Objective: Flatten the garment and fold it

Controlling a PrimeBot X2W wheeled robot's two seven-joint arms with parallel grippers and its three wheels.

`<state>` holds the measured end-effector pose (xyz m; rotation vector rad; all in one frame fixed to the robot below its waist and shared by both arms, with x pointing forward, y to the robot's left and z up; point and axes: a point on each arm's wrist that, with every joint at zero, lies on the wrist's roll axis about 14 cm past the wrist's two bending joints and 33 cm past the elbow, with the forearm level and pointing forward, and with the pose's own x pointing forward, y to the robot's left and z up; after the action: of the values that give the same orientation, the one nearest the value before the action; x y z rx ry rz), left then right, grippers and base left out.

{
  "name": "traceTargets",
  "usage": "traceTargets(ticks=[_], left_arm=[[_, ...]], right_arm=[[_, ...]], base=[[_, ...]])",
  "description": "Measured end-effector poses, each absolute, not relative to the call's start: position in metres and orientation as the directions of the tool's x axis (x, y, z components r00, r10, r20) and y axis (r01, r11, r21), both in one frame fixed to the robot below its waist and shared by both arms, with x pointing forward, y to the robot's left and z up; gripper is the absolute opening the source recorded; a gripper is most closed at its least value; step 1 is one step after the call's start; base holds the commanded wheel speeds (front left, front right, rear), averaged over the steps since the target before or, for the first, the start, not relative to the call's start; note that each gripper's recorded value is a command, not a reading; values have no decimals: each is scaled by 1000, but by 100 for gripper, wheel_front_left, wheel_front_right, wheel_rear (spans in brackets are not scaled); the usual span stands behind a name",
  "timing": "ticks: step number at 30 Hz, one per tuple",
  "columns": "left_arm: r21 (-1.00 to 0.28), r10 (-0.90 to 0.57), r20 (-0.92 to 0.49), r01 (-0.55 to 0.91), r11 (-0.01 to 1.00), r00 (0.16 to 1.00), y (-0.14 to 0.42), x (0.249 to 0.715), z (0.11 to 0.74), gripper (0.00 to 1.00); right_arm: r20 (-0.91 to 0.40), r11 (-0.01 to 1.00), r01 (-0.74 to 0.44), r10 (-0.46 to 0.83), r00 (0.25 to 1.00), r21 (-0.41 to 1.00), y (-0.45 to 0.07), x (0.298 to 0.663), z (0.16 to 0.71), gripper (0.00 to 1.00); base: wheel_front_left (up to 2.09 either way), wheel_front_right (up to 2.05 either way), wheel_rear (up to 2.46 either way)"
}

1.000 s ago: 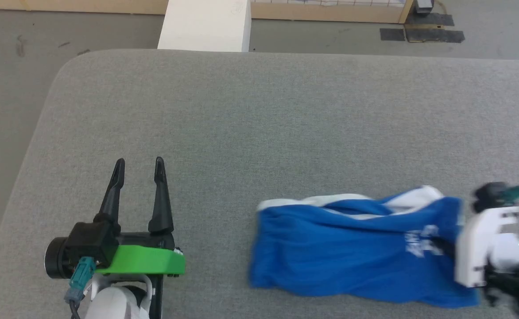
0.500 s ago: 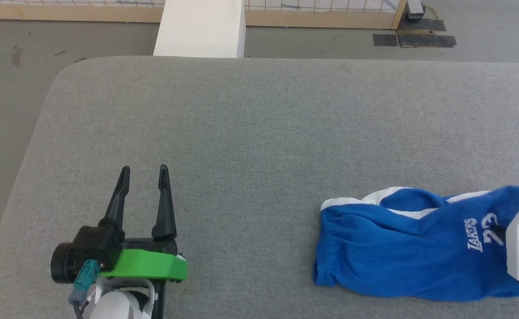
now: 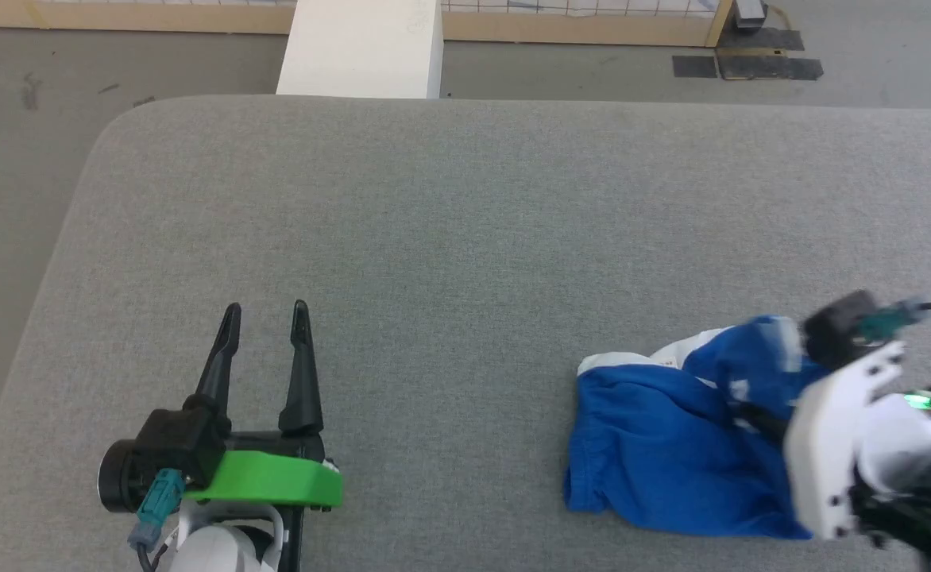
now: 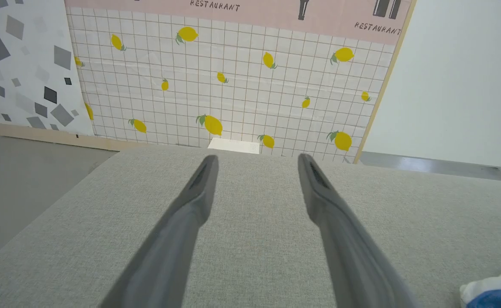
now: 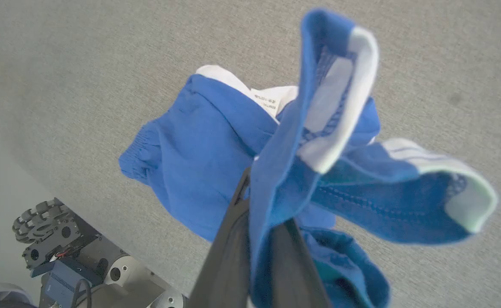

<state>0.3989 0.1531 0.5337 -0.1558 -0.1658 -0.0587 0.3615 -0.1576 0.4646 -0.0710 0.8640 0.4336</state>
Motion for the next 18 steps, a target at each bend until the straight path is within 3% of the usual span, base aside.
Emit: traceTargets(ticks=[7, 18], left_arm=[[-152, -36, 153, 59, 987, 988, 157, 398, 528, 100], [-159, -21, 135, 43, 986, 991, 160, 397, 523, 100]], right_arm=[[-725, 847, -498, 461, 512, 188, -101, 364, 452, 0], [-761, 843, -483, 470, 447, 237, -74, 365, 407, 0]], base=[[0, 0, 0], [0, 0, 0]])
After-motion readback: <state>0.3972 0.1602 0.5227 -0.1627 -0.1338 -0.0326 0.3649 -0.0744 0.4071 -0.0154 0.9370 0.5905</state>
